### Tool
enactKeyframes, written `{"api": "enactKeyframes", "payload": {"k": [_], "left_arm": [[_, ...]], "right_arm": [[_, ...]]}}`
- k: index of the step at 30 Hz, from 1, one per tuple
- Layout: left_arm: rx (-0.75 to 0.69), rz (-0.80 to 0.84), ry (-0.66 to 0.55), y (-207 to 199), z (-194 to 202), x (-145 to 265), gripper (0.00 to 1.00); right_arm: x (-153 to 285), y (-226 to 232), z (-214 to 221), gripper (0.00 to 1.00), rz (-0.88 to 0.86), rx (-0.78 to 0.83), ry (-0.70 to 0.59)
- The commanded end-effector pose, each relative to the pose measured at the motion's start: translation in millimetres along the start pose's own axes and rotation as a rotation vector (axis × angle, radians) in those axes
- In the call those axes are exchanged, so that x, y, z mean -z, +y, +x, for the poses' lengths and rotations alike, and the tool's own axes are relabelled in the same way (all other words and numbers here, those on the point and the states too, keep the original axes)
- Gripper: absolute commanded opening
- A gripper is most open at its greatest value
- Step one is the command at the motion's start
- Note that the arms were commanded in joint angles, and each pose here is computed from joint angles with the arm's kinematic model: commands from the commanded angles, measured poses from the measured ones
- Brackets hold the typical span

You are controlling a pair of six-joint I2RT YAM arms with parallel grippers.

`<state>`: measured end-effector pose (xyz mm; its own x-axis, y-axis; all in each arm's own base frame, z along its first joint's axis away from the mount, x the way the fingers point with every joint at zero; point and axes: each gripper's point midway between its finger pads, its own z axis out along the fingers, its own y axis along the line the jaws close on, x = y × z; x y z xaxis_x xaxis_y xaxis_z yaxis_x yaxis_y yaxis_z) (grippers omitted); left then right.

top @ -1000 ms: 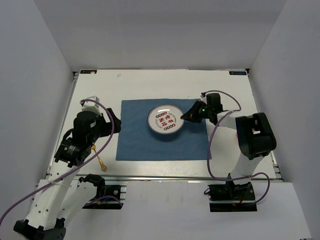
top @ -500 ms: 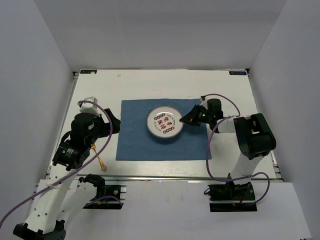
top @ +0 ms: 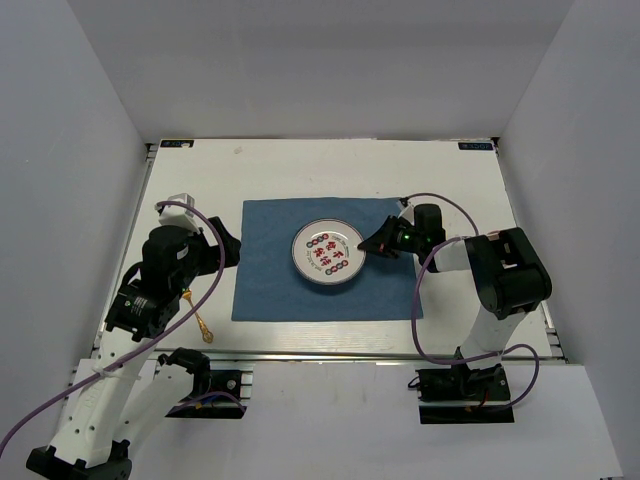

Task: Set the dinner table for one person

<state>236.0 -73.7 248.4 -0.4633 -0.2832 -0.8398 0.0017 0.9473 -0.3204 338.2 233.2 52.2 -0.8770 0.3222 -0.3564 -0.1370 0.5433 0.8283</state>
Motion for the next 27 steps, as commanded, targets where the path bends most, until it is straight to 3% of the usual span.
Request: {"api": "enactKeyframes", "payload": {"k": [1,4,7,10,11,12,13,20,27], "left_arm": [[-0.001,-0.008,-0.002,1.3,0.9,-1.2,0.98],[0.001,-0.006,-0.002,1.0,1.1,-1.2,0.98],[-0.002,-0.003,-0.002,0.5,0.9,-1.2,0.98],[-0.002,-0.002,0.0,0.3,1.3,-1.5,0.98],[-0.002,-0.003,-0.002,0.5,0.9,-1.2,0.98],[-0.002,-0.002,0.0,0.5,1.6,-1.4,0.98],[-0.002,-0.003,0.002,0.5,1.9,-1.7,0.98],[-0.003,-0.002,0.007,0.3,2.6,-2.0,0.98],[-0.001,-0.003,-0.005,1.1,1.2,0.0,0.98]], "right_arm": [[-1.9,14.0,-7.3,0.0,-0.063,0.056,-0.026],[-4.5,11.8,-7.3,0.0,-0.059,0.055,-0.016],[-6.8,10.4,-4.7,0.07,-0.062,0.053,-0.004],[-3.5,11.4,-2.9,0.26,-0.062,0.06,-0.009],[-2.6,12.0,-4.2,0.45,-0.059,0.066,-0.017],[-0.9,9.4,-1.8,0.81,-0.045,0.061,-0.016],[1.9,14.0,-4.9,0.89,-0.05,0.075,-0.029],[25.3,34.0,-35.8,0.89,0.039,0.163,-0.125],[98.4,12.9,-116.9,0.89,0.631,0.191,-0.35]]}}
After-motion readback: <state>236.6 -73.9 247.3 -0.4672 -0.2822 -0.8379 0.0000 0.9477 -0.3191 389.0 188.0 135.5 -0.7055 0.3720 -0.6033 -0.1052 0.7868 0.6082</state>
